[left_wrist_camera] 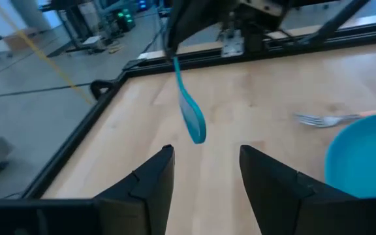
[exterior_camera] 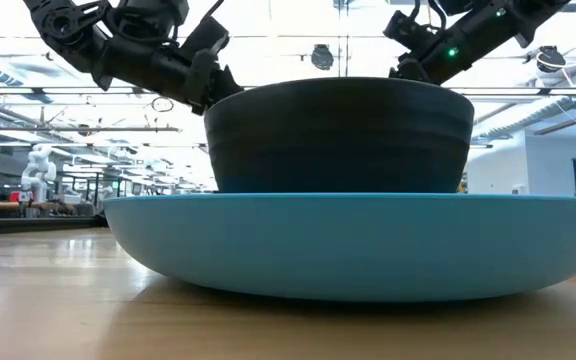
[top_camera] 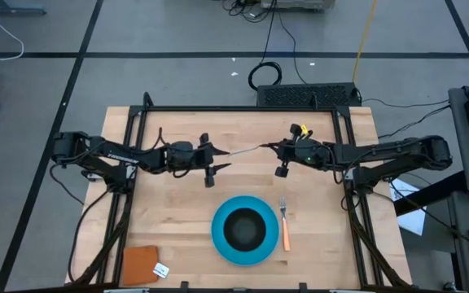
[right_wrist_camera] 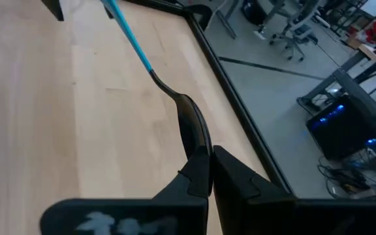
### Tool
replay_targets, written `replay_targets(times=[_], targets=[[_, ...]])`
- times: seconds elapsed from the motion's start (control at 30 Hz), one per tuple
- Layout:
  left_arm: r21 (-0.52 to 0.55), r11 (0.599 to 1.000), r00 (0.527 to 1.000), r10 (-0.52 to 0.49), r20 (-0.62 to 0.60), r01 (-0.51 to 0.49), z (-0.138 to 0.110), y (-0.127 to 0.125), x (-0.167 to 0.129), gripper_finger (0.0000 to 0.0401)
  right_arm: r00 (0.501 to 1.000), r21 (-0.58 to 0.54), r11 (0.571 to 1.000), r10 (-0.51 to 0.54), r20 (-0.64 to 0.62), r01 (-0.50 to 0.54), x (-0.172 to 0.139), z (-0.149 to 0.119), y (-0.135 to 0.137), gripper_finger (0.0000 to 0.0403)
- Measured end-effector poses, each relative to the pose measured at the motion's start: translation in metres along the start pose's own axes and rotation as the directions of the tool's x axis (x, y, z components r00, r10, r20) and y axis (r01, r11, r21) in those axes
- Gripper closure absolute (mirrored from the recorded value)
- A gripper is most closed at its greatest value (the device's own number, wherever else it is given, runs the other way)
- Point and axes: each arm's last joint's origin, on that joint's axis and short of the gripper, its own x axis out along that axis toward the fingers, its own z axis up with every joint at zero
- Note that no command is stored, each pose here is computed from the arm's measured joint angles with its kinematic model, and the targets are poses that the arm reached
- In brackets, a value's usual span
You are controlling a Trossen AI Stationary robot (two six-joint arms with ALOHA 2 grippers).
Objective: Set table place
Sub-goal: Put the blue spoon into the bowl
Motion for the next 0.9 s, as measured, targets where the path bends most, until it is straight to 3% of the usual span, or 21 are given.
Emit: replay_targets(times=[0.9], targets=[[-0.015,1.0,0.996,-0.015,0.089,0.017,0.0088,-0.0027,-0.0007,0.0222,0.999,-0.027,0.999,0.025,0.026,-0.024,-0.0026,0.003,0.0056,0.0403]])
